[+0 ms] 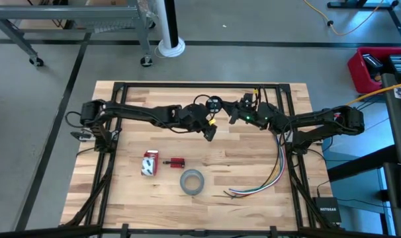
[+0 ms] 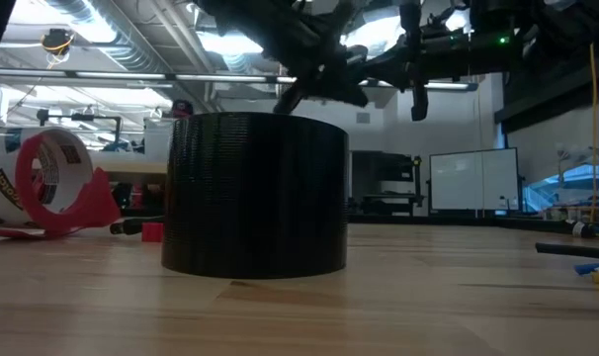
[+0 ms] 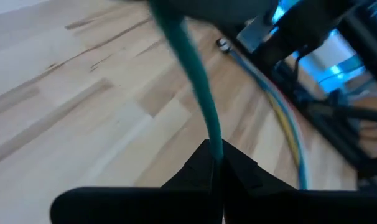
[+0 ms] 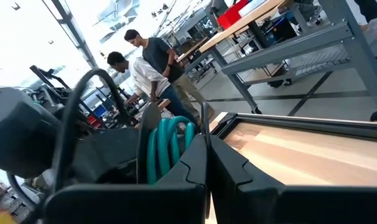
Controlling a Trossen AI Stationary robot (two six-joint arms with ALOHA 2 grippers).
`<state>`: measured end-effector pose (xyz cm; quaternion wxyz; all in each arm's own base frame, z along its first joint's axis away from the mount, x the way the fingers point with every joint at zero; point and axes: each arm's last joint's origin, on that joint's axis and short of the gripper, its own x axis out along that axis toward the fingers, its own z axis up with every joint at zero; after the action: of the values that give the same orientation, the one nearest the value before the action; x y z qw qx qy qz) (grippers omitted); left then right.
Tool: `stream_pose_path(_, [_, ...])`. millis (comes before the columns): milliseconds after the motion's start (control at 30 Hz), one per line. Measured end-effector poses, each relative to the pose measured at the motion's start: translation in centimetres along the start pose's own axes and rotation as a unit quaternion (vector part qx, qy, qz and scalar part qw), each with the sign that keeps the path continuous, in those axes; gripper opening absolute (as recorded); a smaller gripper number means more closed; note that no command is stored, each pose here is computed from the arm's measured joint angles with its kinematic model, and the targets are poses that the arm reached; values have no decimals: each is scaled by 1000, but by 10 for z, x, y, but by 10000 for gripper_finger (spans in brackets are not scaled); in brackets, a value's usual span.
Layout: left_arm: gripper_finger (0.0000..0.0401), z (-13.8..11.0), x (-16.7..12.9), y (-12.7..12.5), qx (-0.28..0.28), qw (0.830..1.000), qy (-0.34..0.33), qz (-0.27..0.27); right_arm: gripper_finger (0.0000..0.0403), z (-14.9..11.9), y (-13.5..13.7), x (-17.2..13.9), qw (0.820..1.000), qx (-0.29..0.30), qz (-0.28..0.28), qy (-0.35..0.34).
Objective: Coil cords
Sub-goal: Coil the green wire onto the spool
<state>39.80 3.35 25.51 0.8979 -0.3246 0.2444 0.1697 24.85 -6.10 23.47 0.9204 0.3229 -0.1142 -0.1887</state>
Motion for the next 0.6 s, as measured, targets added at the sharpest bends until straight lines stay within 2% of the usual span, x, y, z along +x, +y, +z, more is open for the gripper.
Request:
stream_pose_path(200, [0,6,2,-7,-21,998,-30,-47,5,-3,-2,1,1000,-2,-7,7])
stream_pose_path(600, [0,10,1,-11,-73,994,-39,-77,5,-21,-13,9,999,-6,-26,41])
